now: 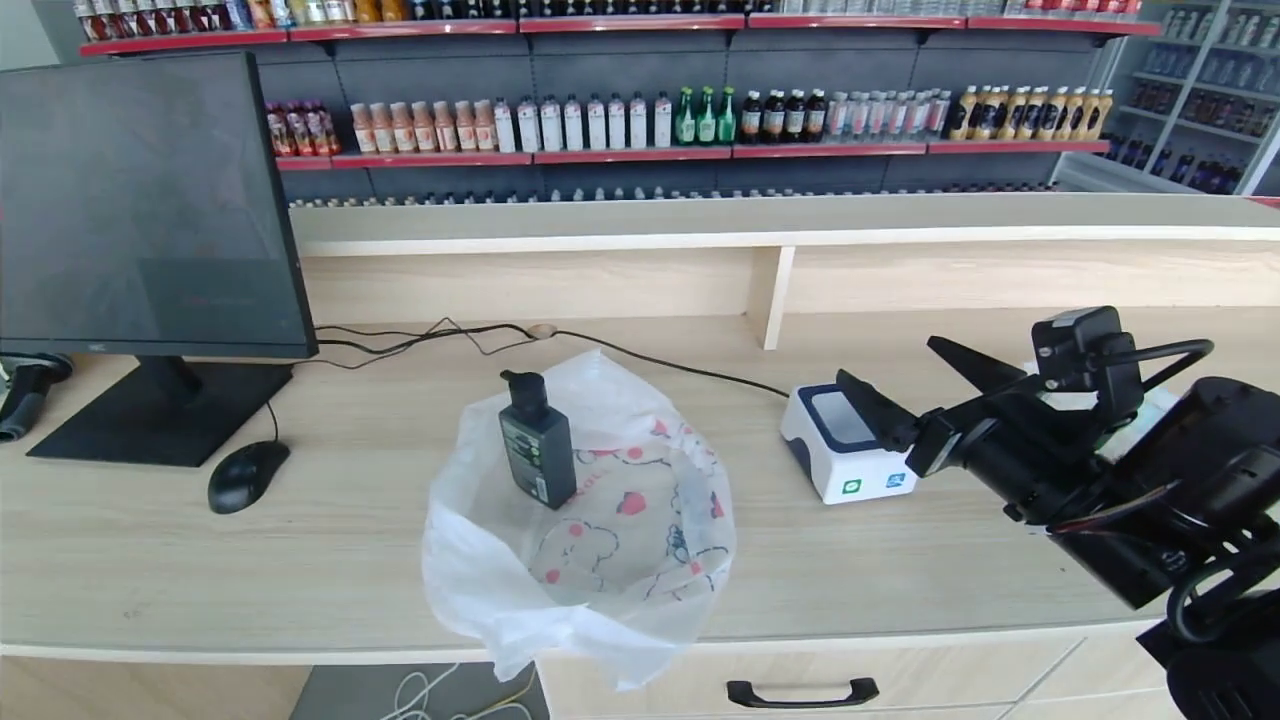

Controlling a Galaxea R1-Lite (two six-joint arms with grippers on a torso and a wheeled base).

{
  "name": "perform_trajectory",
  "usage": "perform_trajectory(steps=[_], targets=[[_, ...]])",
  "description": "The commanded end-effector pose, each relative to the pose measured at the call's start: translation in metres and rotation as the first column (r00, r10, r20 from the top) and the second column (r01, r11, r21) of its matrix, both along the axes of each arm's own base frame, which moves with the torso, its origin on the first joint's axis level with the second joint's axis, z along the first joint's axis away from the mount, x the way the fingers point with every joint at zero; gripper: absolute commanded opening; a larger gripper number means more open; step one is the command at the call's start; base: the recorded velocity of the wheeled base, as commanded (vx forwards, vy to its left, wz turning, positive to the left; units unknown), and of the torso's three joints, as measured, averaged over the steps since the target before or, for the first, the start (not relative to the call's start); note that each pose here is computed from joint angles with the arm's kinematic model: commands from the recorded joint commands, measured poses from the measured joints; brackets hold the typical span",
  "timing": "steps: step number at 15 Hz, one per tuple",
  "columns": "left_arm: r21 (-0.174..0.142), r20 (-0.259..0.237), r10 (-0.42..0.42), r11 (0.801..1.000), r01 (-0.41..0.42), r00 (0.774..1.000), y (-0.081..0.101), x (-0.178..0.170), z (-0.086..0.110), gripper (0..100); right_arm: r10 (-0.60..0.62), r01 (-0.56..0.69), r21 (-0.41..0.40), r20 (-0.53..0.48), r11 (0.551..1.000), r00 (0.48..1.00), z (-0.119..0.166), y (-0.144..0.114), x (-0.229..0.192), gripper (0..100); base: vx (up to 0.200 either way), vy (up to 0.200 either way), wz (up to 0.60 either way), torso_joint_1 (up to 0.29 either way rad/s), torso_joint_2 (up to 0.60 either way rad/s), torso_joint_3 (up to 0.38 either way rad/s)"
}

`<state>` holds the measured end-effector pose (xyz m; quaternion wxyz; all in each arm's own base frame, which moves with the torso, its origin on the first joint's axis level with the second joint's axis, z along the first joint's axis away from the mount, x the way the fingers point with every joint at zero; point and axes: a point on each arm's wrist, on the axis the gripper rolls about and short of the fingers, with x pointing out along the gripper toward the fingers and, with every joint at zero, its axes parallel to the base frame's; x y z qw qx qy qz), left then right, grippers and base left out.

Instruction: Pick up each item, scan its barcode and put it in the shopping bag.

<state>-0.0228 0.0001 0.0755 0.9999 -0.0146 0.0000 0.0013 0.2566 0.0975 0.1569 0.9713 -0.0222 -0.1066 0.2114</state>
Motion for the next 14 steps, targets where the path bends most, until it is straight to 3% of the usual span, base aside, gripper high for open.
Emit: perform_trajectory(steps=[1,14], targets=[[0.000,0.002,0.001,1.000,-0.001,1.000,0.0000,0.0000,0.0001,100,0.003,-0.003,0.001,0.006,1.000,1.000,0.0014,0.0005,-0.0005,100,0.000,-0.200,0.00,0.002,0.00,0.007],[-0.005,0.002,0.002,1.000,-0.002,1.000,0.0000,0.0000,0.0001,100,0.002,-0.002,0.006,0.023,1.000,1.000,0.0060,-0.0005,-0.0030,100,0.000,-0.200,0.00,0.005,0.00,0.003]])
